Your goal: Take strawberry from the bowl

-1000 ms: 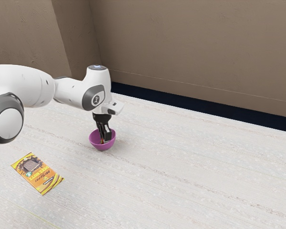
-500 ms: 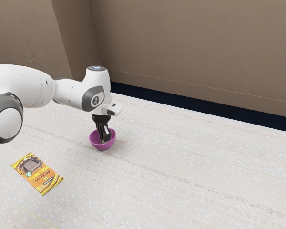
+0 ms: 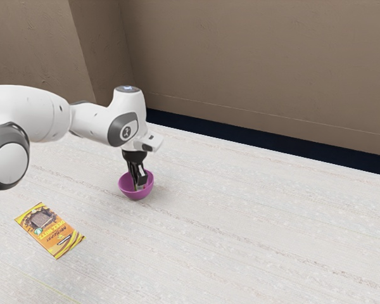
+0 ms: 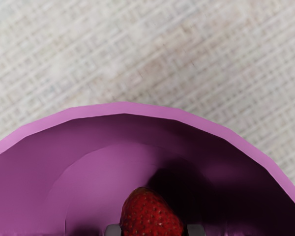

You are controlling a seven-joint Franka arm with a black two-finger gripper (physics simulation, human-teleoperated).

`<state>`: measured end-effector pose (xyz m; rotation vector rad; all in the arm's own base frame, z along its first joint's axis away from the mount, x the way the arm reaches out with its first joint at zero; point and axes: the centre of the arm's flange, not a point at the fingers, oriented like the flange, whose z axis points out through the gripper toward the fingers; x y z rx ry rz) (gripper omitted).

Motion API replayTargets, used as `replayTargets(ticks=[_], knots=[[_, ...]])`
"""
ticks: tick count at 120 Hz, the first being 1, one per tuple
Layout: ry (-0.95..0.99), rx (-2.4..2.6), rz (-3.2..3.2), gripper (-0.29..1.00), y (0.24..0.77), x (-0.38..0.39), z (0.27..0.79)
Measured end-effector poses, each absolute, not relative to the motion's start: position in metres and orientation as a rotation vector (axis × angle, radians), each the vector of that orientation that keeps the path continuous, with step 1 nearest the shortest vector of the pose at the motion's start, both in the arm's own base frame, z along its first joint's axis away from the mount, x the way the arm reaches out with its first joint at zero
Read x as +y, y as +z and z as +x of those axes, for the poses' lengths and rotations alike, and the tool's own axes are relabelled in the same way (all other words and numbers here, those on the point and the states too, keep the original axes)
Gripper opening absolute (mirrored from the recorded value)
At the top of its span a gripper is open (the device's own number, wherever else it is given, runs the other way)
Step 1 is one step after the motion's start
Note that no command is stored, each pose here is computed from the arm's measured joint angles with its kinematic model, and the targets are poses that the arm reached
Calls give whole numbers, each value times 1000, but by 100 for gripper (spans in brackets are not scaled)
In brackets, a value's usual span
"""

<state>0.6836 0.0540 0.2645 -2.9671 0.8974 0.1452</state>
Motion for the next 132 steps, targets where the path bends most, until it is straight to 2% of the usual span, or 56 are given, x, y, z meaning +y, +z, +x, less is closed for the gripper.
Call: replayTargets(ticks=[27,47,64,83,102,113,121,132], knots=[[65,888,-2942,0,324,45,665],[-40,1005,-2886,-1,372,-28,657],[-105,1085,-2882,-1,365,-88,668],[-122,1107,-2896,-1,341,-117,675],[-149,1102,-2911,31,340,-126,675],[-178,1090,-2917,45,351,-127,674],[-256,1028,-2922,52,403,-116,667],[-362,779,-2993,58,511,-51,641]])
